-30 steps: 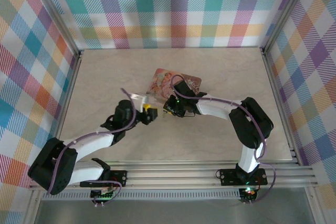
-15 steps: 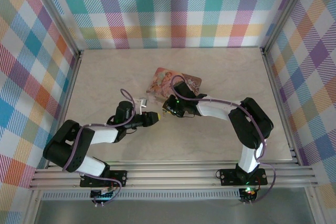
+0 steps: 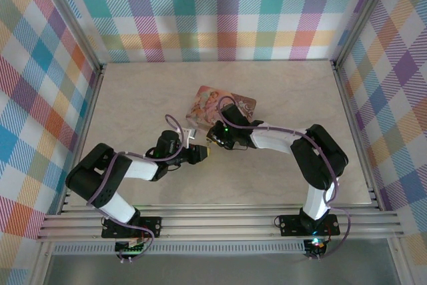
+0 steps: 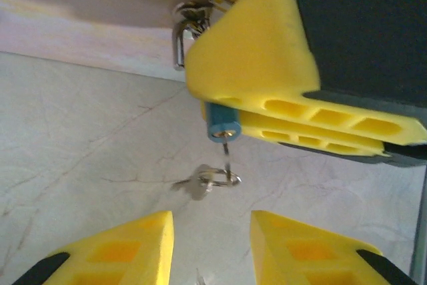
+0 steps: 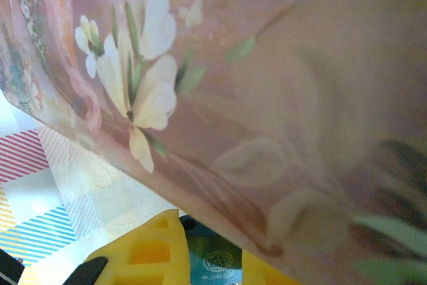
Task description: Unlock the padlock with the key
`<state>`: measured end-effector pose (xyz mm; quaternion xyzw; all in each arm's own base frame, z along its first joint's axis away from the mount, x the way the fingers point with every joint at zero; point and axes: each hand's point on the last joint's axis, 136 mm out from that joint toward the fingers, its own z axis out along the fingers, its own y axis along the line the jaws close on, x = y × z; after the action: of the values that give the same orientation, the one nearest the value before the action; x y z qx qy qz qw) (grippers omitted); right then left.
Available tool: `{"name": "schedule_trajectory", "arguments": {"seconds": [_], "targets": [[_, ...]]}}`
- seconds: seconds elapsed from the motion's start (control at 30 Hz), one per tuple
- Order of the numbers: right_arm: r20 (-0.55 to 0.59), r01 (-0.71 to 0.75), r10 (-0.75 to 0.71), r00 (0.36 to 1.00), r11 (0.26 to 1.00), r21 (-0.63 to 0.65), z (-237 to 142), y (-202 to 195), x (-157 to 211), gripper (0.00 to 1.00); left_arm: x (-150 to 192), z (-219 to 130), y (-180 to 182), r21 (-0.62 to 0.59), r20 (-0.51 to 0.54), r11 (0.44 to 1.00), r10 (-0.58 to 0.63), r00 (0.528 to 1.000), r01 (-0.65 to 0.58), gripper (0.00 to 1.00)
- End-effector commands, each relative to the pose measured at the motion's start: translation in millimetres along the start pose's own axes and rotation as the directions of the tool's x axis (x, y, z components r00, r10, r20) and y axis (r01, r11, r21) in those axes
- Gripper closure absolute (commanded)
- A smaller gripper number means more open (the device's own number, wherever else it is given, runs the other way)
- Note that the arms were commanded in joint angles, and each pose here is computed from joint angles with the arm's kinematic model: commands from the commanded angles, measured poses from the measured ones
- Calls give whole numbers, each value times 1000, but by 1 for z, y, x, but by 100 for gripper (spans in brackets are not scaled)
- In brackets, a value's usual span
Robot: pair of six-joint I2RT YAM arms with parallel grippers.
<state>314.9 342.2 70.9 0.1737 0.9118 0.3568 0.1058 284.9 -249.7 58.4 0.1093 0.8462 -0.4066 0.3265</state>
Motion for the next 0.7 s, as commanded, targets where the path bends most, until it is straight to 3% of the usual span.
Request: {"name": "schedule_trajectory", "arguments": {"seconds": [0.0, 0.23, 0.43, 0.67], "targets": [[-70, -124, 136, 988, 980, 159, 7, -52, 22, 100, -27, 3, -11, 34, 94, 998, 50, 994, -53, 65], [-73, -124, 137, 988, 979, 160, 8, -53, 23, 100, -36, 1, -17, 51, 132, 997, 52, 990, -59, 69], [-75, -125, 138, 988, 980, 154, 7, -51, 24, 100, -35, 7, -19, 75, 113, 995, 52, 992, -61, 88], [-79, -127, 139, 987, 981, 144, 5, -47, 24, 100, -34, 15, -16, 90, 113, 994, 48, 992, -58, 96]]}}
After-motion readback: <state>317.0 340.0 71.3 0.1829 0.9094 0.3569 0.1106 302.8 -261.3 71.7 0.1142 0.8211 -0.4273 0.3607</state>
